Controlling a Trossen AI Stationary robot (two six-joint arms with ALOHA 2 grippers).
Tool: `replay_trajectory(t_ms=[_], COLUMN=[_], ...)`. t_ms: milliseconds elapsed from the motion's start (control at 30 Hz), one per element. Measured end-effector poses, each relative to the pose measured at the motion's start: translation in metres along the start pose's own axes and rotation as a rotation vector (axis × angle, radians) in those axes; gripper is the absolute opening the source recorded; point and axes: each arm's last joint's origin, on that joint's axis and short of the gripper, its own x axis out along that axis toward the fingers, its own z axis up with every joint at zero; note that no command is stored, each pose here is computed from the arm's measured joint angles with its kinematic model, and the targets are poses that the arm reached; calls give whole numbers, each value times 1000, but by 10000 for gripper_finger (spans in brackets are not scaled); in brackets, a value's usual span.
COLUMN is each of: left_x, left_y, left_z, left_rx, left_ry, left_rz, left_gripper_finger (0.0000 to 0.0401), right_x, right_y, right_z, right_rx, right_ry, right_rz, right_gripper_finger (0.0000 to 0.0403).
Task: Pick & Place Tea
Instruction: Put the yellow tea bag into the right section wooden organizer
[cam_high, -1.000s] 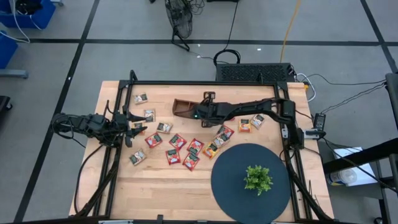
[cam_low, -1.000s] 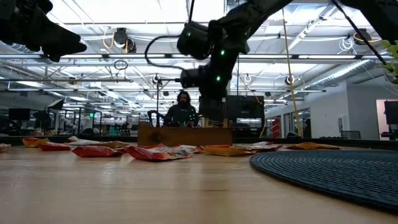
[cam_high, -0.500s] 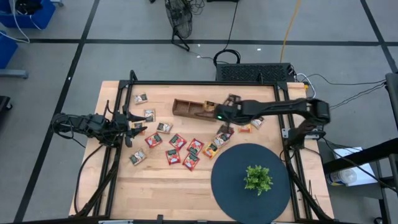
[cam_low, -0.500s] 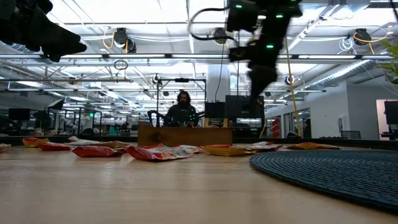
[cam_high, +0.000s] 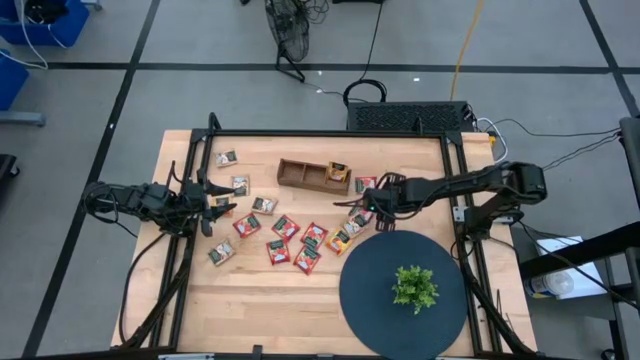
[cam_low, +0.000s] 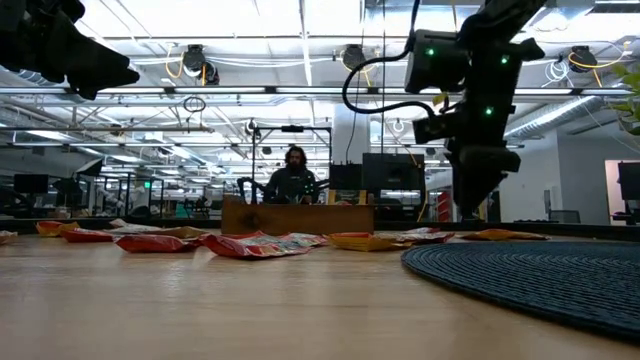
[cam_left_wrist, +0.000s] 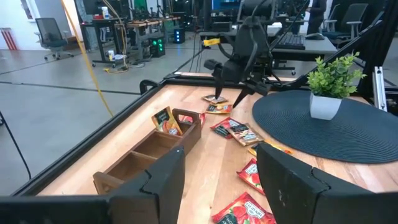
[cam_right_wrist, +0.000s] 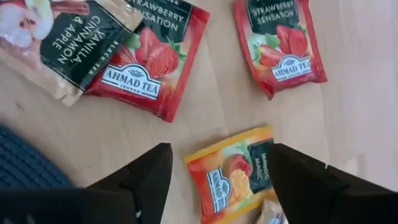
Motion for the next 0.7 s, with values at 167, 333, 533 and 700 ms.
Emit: replay_trajectory(t_ms=[167,333,533,700], left_x=[0,0,0,0], left_y=[0,0,0,0], left_z=[0,0,0,0], left_rx=[0,0,0,0], left_ry=[0,0,0,0], left_rz=[0,0,1,1], left_gripper_finger=[200,200,200,200], right_x=[0,9,23,30], right_y=[0,1,-4,-9], right_z=[-8,-14,-24,-30], right_rx=[5,4,5,14], right_ry=[82,79,95,105], right_rz=[30,32,28,23], right_gripper_finger=[232,230,232,220])
